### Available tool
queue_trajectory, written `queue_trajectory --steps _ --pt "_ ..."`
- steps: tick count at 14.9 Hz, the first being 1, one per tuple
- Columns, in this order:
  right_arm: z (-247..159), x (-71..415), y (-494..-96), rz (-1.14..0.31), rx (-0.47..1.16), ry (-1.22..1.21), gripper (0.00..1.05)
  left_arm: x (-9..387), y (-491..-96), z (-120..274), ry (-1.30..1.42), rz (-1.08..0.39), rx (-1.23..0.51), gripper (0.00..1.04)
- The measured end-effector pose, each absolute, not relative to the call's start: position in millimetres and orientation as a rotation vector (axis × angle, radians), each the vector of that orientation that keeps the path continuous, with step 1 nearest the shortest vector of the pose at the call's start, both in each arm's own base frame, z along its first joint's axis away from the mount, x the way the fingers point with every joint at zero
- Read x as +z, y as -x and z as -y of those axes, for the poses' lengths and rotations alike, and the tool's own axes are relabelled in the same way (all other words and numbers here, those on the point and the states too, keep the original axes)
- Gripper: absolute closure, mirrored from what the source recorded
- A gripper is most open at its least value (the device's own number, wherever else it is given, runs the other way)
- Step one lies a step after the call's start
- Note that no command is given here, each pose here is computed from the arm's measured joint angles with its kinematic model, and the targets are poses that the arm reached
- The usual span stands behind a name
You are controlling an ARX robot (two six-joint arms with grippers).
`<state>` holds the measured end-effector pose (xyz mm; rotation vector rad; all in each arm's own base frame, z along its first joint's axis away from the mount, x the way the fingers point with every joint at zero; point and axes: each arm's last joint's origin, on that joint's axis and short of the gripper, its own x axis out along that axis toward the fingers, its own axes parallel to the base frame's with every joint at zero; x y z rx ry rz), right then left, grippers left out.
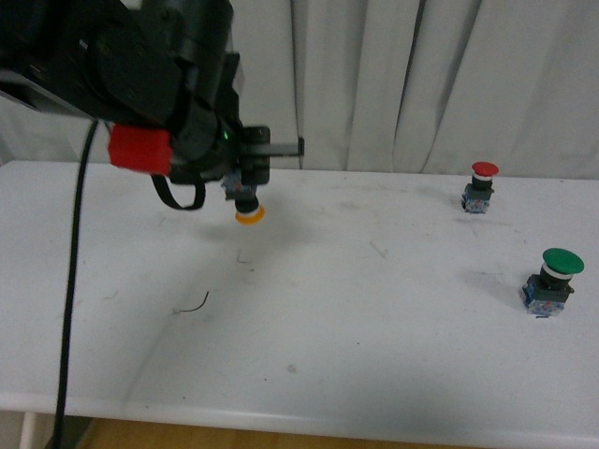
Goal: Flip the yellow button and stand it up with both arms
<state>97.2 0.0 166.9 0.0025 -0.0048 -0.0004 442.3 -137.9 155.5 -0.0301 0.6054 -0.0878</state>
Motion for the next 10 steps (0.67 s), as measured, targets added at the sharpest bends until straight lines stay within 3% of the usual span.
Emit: queue_trajectory --steps 4,6,10 --pt "0.0 166.9 -97.2 0.005 0.000 -0.002 0.06 251.8 -352.5 112.0 0.138 -0.394 -0.212 0.72" --pt "0.0 166.9 -97.2 0.005 0.000 -0.002 0.06 270.6 -299.5 91.6 0.186 -0.373 -0.249 0.72" --pt "0.0 166.9 -97.2 0.005 0.000 -0.002 0.06 284.2 -238.5 64.3 0.287 -0.315 -0.273 0.72"
